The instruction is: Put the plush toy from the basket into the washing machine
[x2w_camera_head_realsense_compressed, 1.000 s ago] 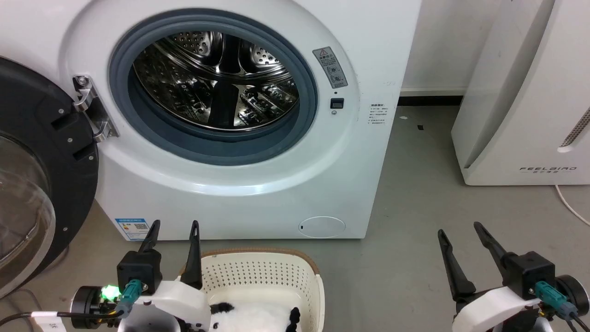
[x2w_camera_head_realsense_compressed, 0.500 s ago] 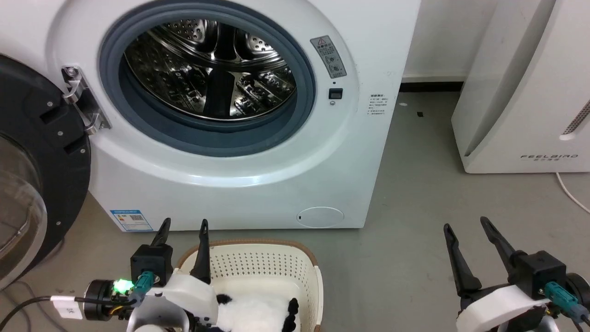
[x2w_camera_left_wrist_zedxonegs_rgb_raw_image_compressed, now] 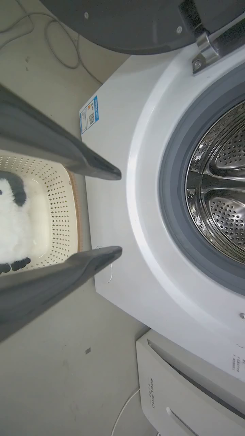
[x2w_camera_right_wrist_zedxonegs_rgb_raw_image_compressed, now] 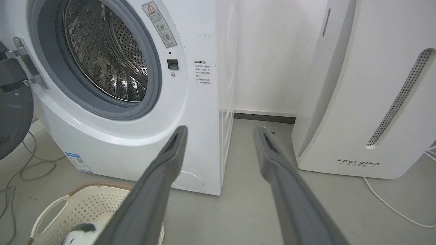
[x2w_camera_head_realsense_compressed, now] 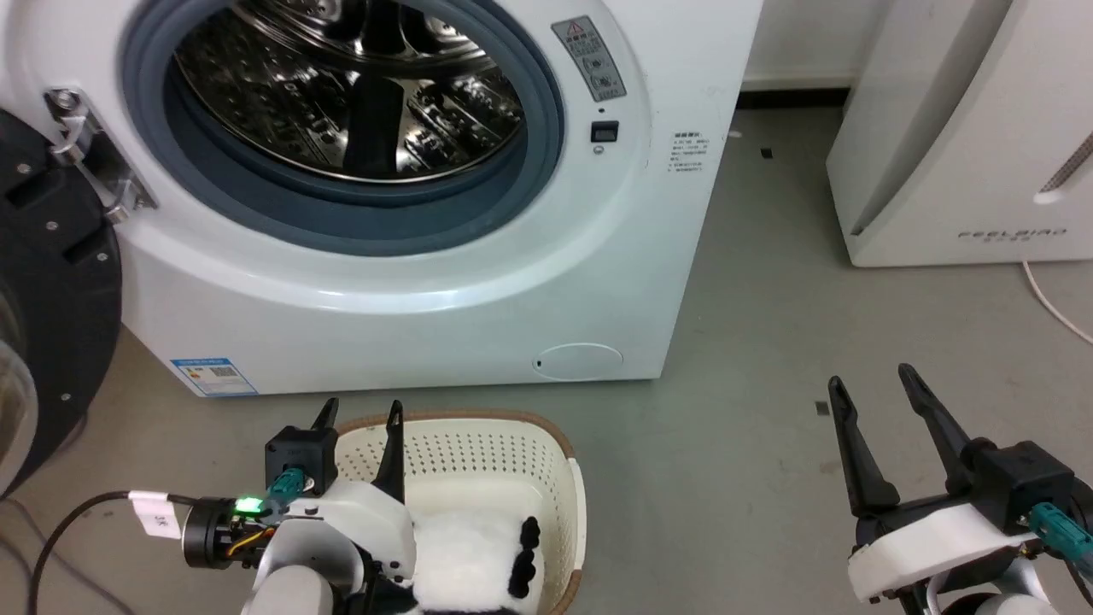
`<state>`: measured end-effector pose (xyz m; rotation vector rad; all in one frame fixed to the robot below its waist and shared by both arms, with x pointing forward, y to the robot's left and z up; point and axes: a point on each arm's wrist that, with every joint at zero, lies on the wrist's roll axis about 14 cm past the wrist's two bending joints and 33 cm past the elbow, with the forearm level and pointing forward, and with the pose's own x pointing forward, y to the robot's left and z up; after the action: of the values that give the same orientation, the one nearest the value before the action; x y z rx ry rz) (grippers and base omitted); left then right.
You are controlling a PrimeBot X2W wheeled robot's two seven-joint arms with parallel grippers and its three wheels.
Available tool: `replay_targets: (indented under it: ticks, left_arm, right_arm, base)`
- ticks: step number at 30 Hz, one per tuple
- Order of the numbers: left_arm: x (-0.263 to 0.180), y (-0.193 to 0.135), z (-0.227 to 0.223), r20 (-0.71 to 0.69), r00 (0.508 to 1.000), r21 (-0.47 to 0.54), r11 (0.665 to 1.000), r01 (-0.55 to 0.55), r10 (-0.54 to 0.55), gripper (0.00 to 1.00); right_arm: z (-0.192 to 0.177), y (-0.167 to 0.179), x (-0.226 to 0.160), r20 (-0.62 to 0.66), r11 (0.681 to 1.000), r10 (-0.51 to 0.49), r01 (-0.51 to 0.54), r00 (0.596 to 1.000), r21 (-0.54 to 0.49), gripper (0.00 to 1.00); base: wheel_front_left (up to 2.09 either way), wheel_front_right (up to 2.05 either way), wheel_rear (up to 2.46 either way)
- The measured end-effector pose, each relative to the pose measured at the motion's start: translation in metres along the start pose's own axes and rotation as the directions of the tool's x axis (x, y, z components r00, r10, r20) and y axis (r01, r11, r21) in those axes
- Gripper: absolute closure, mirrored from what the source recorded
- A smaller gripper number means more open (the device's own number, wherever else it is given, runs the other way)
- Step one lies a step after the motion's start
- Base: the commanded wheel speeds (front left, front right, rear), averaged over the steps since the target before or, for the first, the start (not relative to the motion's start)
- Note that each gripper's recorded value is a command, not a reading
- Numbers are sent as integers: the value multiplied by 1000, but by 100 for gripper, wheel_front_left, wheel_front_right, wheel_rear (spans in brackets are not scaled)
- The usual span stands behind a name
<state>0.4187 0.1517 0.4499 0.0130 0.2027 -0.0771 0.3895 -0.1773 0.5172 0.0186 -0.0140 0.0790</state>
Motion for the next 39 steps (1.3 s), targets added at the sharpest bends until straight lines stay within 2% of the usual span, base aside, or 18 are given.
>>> replay_targets:
  ticks: [10, 18, 27, 36, 39]
  left_arm:
    - [25, -10, -46, -153, 987, -12, 999, 41, -42, 0]
    - [41, -17, -90, -302, 950, -1, 997, 79, -76, 0]
    - [53, -24, -152, -511, 851, -4, 991, 136, -119, 0]
    - [55, -36, -209, -681, 715, -23, 980, 198, -161, 0]
    - [59, -36, -225, -713, 683, -22, 978, 208, -161, 0]
  right_arm:
    - [-11, -11, 13, -14, 999, -29, 30, 999, 18, 0]
    - [-23, -20, 28, -27, 999, -50, 50, 998, 21, 0]
    - [-47, -30, 44, -62, 996, -75, 77, 995, 35, 0]
    - [-71, -40, 59, -92, 994, -97, 100, 991, 35, 0]
    - [-79, -43, 64, -99, 994, -102, 106, 990, 37, 0]
  base:
    - [0, 0, 0]
    - [0, 0, 0]
    - [0, 0, 0]
    - [0, 0, 0]
    - [0, 0, 0]
